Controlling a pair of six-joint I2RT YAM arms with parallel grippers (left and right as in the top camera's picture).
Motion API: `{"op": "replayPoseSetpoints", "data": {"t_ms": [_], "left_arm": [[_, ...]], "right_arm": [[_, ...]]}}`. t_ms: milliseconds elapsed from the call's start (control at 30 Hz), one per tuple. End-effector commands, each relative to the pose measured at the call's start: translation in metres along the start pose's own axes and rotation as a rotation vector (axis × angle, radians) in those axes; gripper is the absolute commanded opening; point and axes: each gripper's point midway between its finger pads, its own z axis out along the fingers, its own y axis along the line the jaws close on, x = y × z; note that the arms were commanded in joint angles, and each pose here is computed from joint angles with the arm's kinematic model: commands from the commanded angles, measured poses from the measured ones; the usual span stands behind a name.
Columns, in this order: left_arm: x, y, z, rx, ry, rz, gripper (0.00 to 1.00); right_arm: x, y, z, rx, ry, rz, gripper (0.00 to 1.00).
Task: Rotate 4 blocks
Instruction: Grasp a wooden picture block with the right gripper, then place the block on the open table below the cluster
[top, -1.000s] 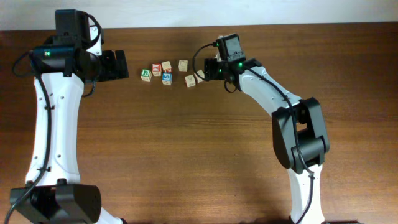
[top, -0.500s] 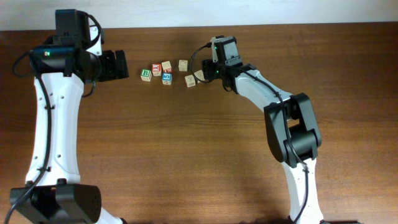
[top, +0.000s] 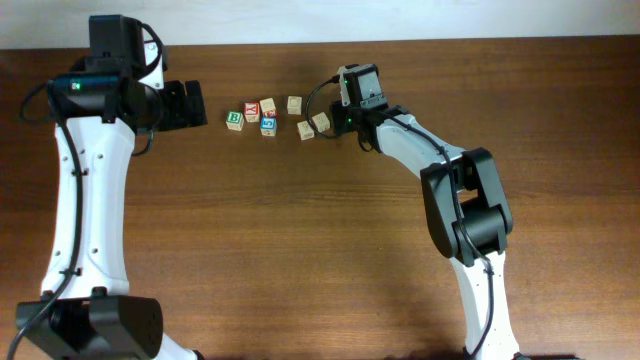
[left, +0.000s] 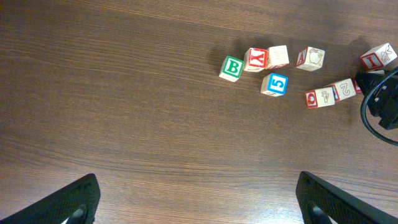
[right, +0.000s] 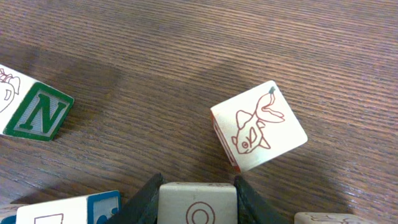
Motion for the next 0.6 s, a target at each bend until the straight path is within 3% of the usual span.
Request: {"op": "replayPoseSetpoints", "data": {"t_ms": [0,267,500,567], "left_arm": [[-0.007,0.002,-0.007,-0.006,-0.028,-0.016,0.99],[-0.007,0.002,-0.007,-0.006,-0.028,-0.016,0.99],[-0.007,0.002,-0.007,-0.006,-0.028,-0.016,0.99],[-0.007,0.002,-0.007,-0.006,-0.028,-0.016,0.99]], "right_arm": [[-0.006,0.004,-0.011,-0.018,0.01,0.007,0.32],[0.009,0.025,-0.108,-0.102,0.236,0.087,0.3],[0.103,0.018,-0.176,-0.042,0.683,0.128,0.3],[0.114,0.017,-0.185,-0.033,0.741,0.133,0.3]]}}
